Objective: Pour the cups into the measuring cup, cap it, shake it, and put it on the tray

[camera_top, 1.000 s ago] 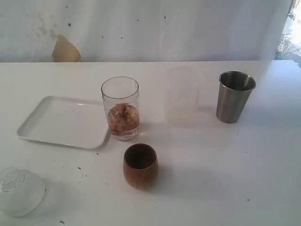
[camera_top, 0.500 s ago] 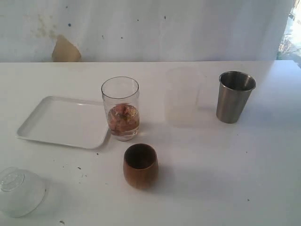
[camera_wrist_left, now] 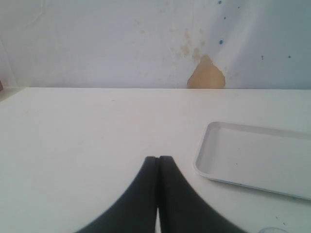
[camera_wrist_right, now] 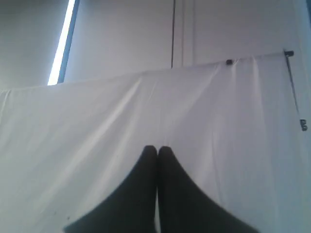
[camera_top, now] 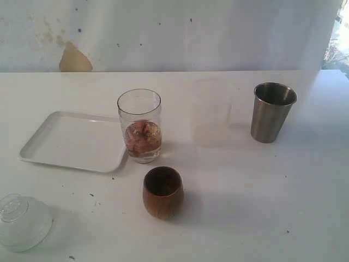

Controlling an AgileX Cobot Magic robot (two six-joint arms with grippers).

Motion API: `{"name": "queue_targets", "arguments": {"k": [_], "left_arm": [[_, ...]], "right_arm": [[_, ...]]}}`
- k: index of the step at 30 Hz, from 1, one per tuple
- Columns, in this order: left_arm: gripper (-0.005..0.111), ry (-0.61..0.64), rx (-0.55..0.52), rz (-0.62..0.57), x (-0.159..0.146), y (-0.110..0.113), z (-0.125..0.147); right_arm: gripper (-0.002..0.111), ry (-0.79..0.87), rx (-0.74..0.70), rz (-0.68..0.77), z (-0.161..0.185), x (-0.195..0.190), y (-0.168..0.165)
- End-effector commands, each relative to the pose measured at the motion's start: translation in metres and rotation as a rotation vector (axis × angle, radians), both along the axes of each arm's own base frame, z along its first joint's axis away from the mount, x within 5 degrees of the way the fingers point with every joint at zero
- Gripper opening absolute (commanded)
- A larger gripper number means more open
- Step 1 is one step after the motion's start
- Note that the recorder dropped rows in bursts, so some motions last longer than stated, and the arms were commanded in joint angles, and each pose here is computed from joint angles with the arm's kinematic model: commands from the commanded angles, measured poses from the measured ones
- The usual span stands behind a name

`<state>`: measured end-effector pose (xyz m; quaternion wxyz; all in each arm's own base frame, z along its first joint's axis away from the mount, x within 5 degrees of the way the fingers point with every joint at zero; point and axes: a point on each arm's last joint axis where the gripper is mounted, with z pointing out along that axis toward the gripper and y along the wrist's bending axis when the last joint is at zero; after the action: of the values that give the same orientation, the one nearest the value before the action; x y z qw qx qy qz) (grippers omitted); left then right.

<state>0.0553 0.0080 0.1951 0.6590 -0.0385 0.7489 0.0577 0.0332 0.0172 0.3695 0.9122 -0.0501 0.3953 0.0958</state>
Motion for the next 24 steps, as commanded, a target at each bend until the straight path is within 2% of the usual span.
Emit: {"name": "queue_targets", "arguments": {"k": [1, 5, 9, 14, 15, 17, 24], "left_arm": [[0.001, -0.009, 0.000, -0.006, 0.000, 0.000, 0.000], [0.001, -0.009, 0.000, -0.006, 0.000, 0.000, 0.000], [0.001, -0.009, 0.000, -0.006, 0.000, 0.000, 0.000], [0.001, -0.009, 0.000, -0.006, 0.000, 0.000, 0.000], [0.001, -0.009, 0.000, -0.006, 0.000, 0.000, 0.000], [0.001, -0.009, 0.000, -0.006, 0.000, 0.000, 0.000], [0.001, -0.009, 0.000, -0.006, 0.000, 0.000, 0.000]], "right_arm": [[0.000, 0.064, 0.074, -0.113, -0.030, 0.009, -0.012], [0.000, 0.228, -0.014, -0.221, -0.061, 0.021, -0.016], [0.000, 0.317, -0.126, -0.304, -0.089, 0.026, -0.017], [0.000, 0.340, -0.063, -0.347, -0.127, 0.019, -0.023], [0.000, 0.321, -0.046, -0.354, -0.126, 0.016, -0.024], [0.000, 0.413, -0.071, -0.360, -0.134, 0.018, -0.024], [0.000, 0.537, -0.114, -0.344, -0.145, 0.021, -0.022]]}}
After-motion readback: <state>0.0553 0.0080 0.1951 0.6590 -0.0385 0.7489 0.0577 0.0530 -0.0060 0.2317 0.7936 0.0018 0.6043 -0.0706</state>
